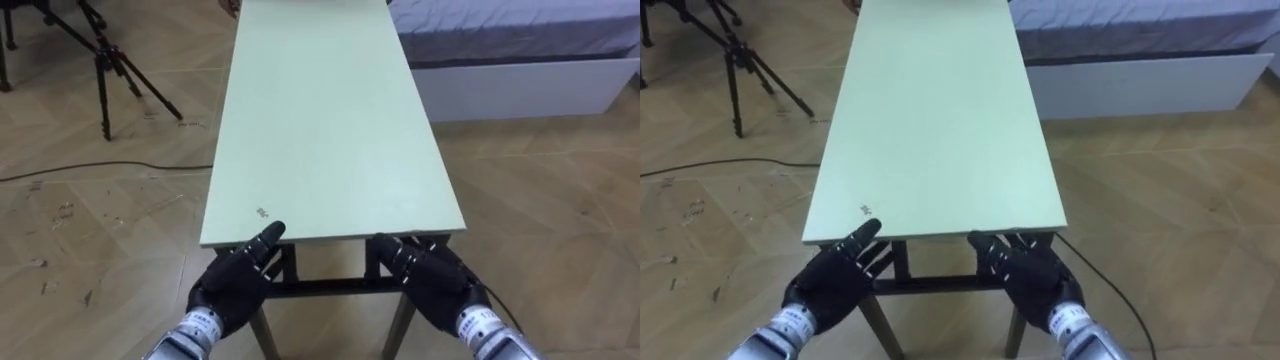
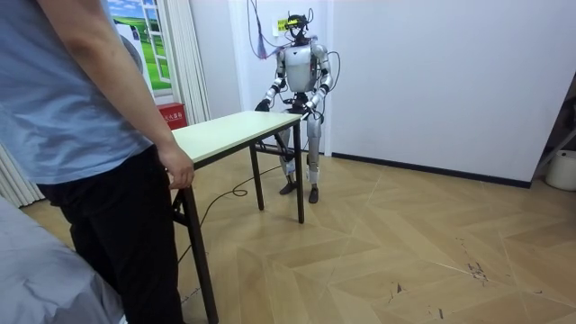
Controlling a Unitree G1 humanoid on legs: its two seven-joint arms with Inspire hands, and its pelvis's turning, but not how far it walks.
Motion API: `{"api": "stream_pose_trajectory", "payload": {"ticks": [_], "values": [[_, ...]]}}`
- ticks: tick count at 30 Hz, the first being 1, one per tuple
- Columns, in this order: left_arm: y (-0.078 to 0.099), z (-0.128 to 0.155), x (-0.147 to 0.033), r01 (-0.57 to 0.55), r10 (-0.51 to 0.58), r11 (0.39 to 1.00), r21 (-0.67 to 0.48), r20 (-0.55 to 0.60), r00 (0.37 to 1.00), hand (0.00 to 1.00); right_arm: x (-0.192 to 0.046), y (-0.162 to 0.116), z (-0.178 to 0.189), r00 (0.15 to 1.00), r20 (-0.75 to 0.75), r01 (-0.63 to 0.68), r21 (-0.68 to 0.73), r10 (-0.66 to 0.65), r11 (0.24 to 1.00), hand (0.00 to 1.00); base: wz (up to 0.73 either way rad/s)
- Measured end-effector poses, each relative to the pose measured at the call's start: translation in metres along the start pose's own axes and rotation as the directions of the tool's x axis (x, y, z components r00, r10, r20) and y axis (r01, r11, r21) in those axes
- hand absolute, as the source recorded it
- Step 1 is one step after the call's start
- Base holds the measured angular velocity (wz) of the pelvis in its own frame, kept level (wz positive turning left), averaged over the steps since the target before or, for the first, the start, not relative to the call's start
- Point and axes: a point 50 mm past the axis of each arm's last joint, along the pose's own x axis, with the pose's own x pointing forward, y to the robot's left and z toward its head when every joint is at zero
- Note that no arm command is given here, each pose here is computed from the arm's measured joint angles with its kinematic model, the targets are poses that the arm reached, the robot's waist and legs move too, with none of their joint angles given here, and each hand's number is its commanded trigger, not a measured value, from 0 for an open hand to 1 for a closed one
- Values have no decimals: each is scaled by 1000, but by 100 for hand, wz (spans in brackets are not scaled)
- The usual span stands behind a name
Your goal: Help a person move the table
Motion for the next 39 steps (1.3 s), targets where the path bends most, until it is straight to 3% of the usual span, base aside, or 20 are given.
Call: {"api": "stream_pose_trajectory", "payload": {"ticks": [13, 31, 32, 34, 35, 36, 37, 39], "values": [[-14, 8, 11, -1, 7, 980, -200, 26, 1000, 0, 9, 14, 1, 998, 60, -32, 399, 9, 917, 0, 0], [-28, 9, 24, -78, 90, 956, -282, 31, 995, 0, 24, 30, 11, 996, 68, 18, 505, -60, 863, 0, -2], [-29, 9, 24, -81, 94, 956, -283, 32, 995, 5, 24, 31, 11, 995, 74, 15, 507, -61, 862, 0, 0], [-29, 9, 25, -83, 97, 955, -286, 35, 995, 60, 25, 33, 10, 994, 88, 13, 518, -68, 856, 0, -5], [-30, 8, 25, -83, 97, 954, -288, 36, 995, 62, 26, 33, 9, 993, 90, 13, 519, -70, 855, 0, -3], [-30, 8, 26, -83, 98, 952, -294, 40, 994, 90, 26, 33, 9, 993, 94, 14, 522, -74, 853, 55, 0], [-30, 7, 26, -83, 100, 951, -296, 42, 994, 100, 26, 34, 8, 992, 97, 14, 525, -76, 851, 100, 0], [-32, 7, 27, -88, 106, 949, -302, 45, 993, 100, 27, 34, 8, 991, 104, 13, 529, -80, 849, 100, 0]]}}
